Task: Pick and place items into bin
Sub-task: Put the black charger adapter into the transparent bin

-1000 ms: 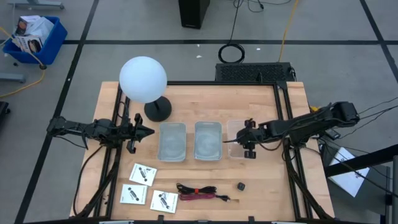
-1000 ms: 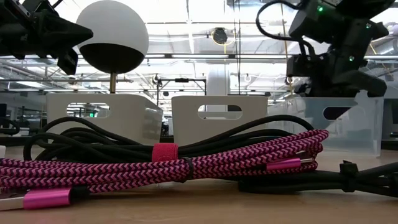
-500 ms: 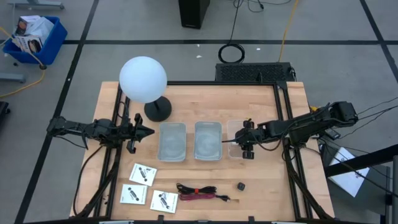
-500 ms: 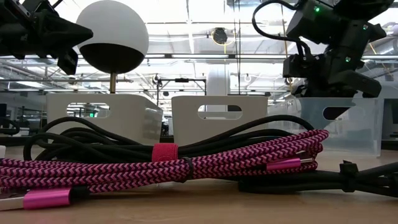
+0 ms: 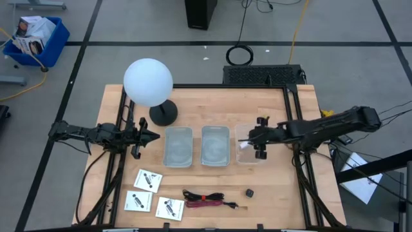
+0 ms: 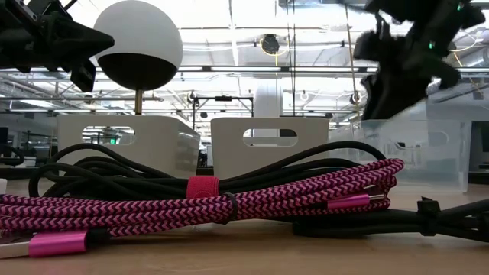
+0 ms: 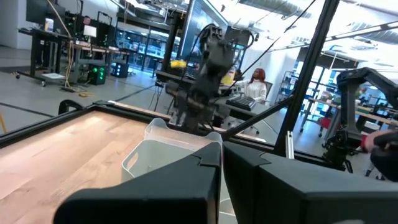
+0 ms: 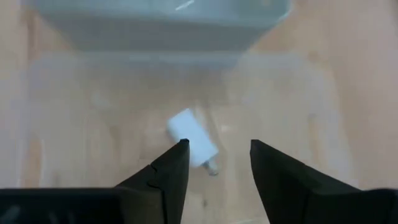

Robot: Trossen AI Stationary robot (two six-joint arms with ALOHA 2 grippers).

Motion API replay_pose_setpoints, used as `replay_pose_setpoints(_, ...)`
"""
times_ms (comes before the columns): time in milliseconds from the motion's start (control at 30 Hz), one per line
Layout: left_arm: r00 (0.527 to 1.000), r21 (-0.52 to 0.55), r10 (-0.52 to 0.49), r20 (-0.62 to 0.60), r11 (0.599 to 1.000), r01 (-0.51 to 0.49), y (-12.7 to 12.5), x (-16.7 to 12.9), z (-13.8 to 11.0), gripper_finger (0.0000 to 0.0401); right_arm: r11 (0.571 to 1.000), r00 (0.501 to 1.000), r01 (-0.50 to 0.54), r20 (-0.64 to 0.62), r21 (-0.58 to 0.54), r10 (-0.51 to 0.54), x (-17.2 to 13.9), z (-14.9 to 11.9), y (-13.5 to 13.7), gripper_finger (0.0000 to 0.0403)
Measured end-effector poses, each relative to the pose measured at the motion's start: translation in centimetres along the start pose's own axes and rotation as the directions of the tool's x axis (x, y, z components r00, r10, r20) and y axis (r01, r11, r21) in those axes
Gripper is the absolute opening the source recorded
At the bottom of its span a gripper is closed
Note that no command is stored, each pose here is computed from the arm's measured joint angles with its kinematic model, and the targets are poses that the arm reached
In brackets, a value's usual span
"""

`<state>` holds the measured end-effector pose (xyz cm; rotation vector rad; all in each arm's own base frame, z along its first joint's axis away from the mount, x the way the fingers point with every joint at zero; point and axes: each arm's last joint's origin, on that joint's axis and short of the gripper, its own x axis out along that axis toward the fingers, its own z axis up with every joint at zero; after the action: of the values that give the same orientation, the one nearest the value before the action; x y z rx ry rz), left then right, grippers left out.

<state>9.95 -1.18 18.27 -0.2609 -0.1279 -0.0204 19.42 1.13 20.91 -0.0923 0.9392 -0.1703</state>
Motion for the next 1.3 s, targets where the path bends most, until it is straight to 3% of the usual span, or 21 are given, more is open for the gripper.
replay_pose_setpoints(133, 1.0, 0.0, 0.0, 0.0, 1.0, 0.0, 0.0, 0.0, 0.0, 0.0021, 0.998, 0.99, -0.052, 0.133, 0.024, 0.049, -2.6, 0.8, -0.4, 0.0169)
replay_pose_setpoints(300, 1.0, 0.0, 0.0, 0.0, 1.0, 0.0, 0.0, 0.0, 0.0, 0.0021, 0.957, 0.928, -0.289, 0.236, -0.029, 0.288, -4.3, 1.2, 0.7, 0.0173)
replay_pose_setpoints(400, 1.0, 0.0, 0.0, 0.0, 1.0, 0.0, 0.0, 0.0, 0.0, 0.0021, 0.927, 0.895, -0.364, 0.243, -0.09, 0.375, -4.5, 1.4, 2.9, 0.0173)
replay_pose_setpoints(733, 1.0, -0.023, -0.001, 0.0, 1.0, 0.001, 0.0, 0.0, 0.0, 0.0021, 0.849, 0.859, -0.357, 0.22, -0.389, 0.462, -4.2, 0.2, 11.4, 0.0174)
replay_pose_setpoints(900, 1.0, -0.032, 0.0, -0.005, 0.999, 0.0, 0.0, 0.0, -0.1, 0.0021, 0.838, 0.842, -0.343, 0.256, -0.424, 0.474, -3.9, -0.2, 13.7, 0.0184)
replay_pose_setpoints(1067, 1.0, -0.032, 0.001, -0.007, 0.999, -0.001, 0.0, 0.0, -0.1, 0.0021, 0.827, 0.803, -0.355, 0.311, -0.436, 0.509, -3.4, 0.4, 15.0, 0.0228)
replay_pose_setpoints(1300, 1.0, -0.032, 0.001, -0.009, 0.999, -0.002, 0.0, 0.0, -0.1, 0.0021, 0.802, 0.818, -0.395, 0.226, -0.449, 0.53, -2.2, -0.3, 15.7, 0.0291)
